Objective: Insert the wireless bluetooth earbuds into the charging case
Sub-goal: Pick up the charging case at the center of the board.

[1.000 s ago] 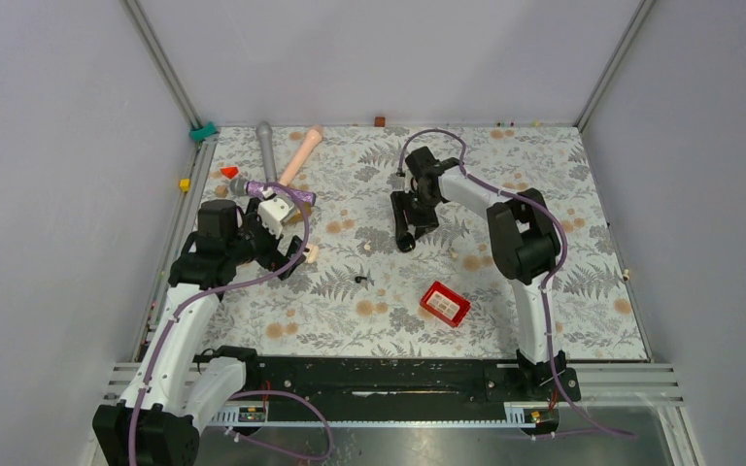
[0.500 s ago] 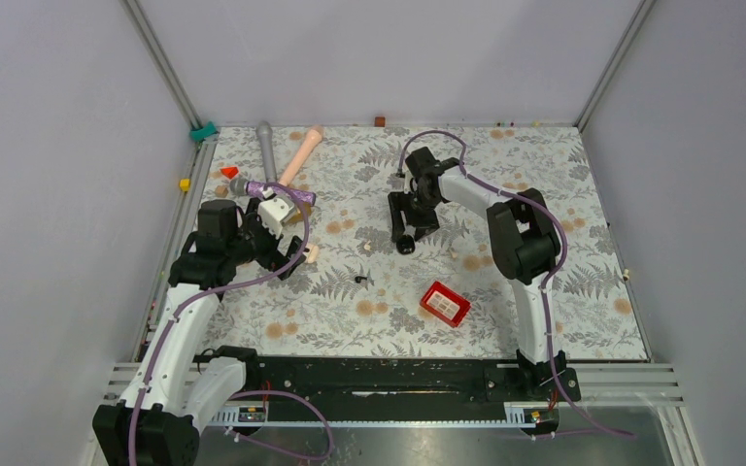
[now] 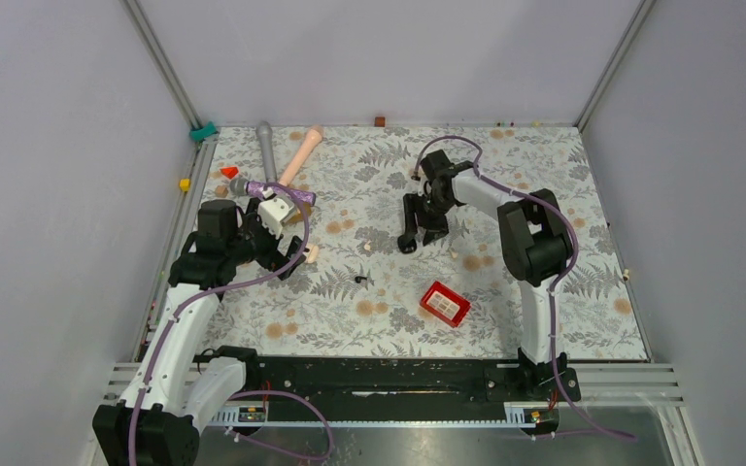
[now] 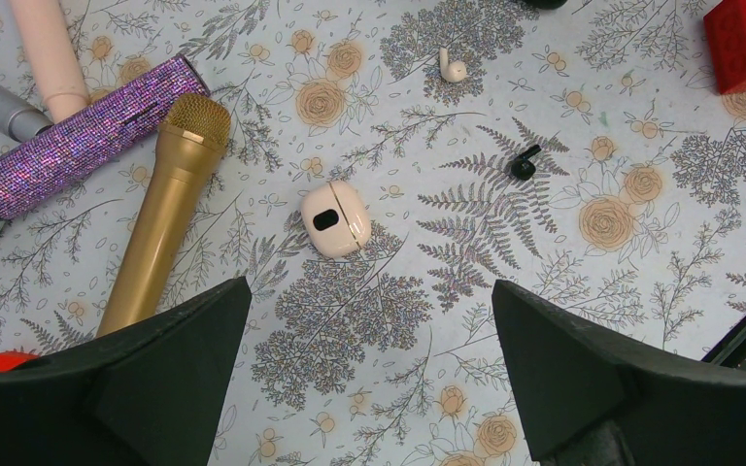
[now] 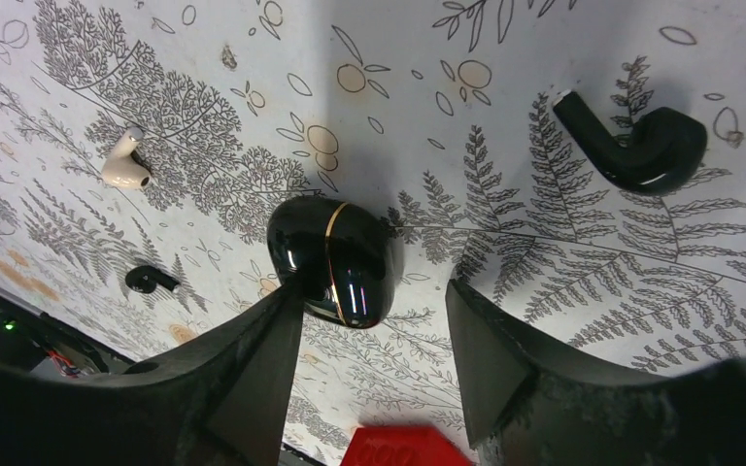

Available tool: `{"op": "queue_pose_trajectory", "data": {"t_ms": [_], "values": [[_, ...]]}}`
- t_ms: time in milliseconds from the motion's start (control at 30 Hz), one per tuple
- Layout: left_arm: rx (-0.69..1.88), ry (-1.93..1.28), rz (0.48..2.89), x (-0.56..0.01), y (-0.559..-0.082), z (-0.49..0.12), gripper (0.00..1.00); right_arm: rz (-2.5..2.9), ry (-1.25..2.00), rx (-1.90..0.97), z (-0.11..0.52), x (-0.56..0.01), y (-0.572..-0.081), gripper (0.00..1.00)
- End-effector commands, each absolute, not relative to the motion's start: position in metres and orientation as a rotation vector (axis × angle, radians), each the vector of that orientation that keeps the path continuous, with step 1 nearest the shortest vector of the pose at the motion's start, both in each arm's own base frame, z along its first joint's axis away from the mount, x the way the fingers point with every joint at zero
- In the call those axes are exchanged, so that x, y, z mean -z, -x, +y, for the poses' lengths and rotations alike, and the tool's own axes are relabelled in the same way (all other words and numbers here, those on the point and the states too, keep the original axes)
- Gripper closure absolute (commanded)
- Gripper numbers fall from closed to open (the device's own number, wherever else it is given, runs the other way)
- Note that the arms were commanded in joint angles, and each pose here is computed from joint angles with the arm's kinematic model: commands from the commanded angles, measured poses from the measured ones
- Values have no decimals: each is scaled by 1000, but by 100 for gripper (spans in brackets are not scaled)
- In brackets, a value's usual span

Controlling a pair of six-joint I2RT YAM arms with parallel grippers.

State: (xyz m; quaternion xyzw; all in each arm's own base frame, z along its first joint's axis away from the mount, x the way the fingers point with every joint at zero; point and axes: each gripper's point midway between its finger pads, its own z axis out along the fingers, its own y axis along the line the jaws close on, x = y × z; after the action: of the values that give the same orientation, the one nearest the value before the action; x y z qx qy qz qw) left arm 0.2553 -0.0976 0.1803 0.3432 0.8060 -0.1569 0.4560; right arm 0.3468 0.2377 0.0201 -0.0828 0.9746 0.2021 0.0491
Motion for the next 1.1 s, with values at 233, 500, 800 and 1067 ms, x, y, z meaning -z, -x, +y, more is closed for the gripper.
{"op": "queue_pose_trajectory", "data": {"t_ms": [233, 500, 800, 1067], "values": [[374, -860, 1930, -189, -261, -98, 1, 2974, 175, -675, 246, -19, -352, 41], [376, -864, 1930, -189, -261, -99, 2, 2998, 162, -696, 251, -11, -351, 41], [372, -861, 1932, -189, -261, -98, 1, 2994, 193, -699, 257, -10, -351, 52], [373, -860, 1930, -189, -260, -98, 1, 2949, 226, -799, 269, -16, -353, 70]]}}
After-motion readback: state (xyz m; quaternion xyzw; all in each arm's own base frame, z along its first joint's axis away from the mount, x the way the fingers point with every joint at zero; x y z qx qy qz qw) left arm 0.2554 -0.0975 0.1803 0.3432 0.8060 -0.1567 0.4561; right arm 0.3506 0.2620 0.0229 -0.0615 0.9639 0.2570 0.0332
